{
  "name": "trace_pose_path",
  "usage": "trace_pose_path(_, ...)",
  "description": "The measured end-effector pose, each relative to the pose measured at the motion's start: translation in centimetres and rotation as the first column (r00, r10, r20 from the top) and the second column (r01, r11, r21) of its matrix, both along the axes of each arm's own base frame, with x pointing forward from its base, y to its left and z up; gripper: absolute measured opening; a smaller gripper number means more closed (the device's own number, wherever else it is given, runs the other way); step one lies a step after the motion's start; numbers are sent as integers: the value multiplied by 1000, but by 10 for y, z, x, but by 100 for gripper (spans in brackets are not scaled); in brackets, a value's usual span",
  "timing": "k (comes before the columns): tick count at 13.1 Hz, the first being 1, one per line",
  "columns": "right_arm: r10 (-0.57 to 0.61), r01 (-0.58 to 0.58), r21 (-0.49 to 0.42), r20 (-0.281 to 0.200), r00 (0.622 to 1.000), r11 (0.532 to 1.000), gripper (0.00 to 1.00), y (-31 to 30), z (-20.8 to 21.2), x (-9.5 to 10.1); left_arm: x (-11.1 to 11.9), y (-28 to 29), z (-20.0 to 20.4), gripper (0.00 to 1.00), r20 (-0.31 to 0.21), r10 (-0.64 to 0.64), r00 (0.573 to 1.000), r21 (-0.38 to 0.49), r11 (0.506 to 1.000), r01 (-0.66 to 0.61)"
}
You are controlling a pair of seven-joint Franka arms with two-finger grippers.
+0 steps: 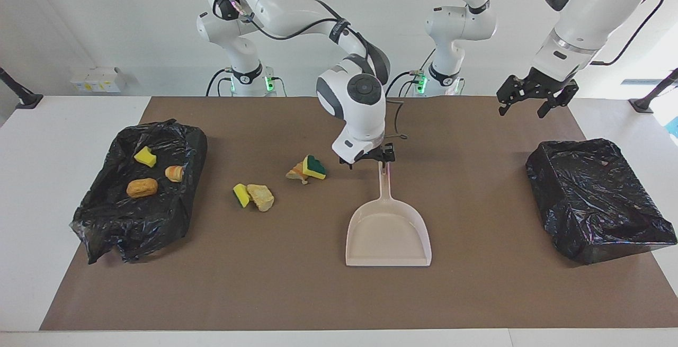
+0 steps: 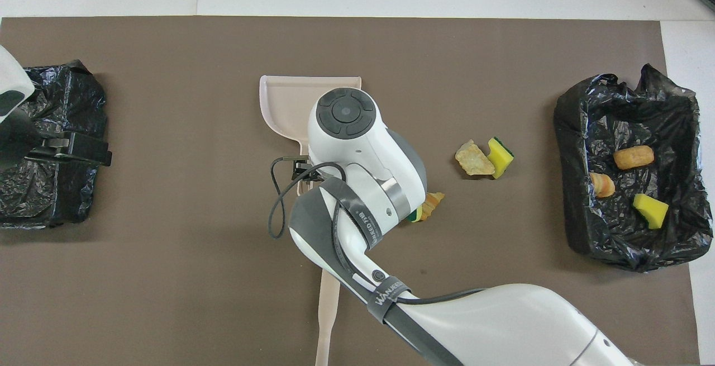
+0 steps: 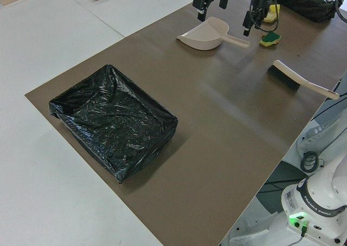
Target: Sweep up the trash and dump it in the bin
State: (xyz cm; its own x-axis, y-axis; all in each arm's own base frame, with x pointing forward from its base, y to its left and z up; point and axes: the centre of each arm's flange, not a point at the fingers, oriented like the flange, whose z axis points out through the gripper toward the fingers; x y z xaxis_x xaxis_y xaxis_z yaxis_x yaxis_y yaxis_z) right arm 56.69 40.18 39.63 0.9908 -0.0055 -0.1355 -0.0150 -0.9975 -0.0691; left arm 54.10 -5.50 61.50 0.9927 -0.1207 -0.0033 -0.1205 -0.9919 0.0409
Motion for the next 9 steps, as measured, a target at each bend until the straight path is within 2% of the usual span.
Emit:
trace_pose_path(1,12,-12,-8,-5,1000,1000,100,-9,13,-5,0,-3,0,100,0,-5,1000,0,1000,5)
trace_pose_path(3,25,-25,-26,-18,1000,999,100,-20,45,-33,-1,-10,-2,100,-4,-27,1000,-1,1000,27)
trace_pose_path(5,35,-36,-21,-71,997,999,100,-27,76,-70,3,-27,-11,100,6,-58,998,-3,998,58)
trace_pose_path(7,38,-36,14,-167,985,999,100,-24,89,-112,15,-54,-38,100,31,-96,995,-8,995,97)
trace_pose_path(9,14,-10,21,-184,983,1000,100,-7,77,-156,28,-90,-76,100,36,-144,989,-8,990,144)
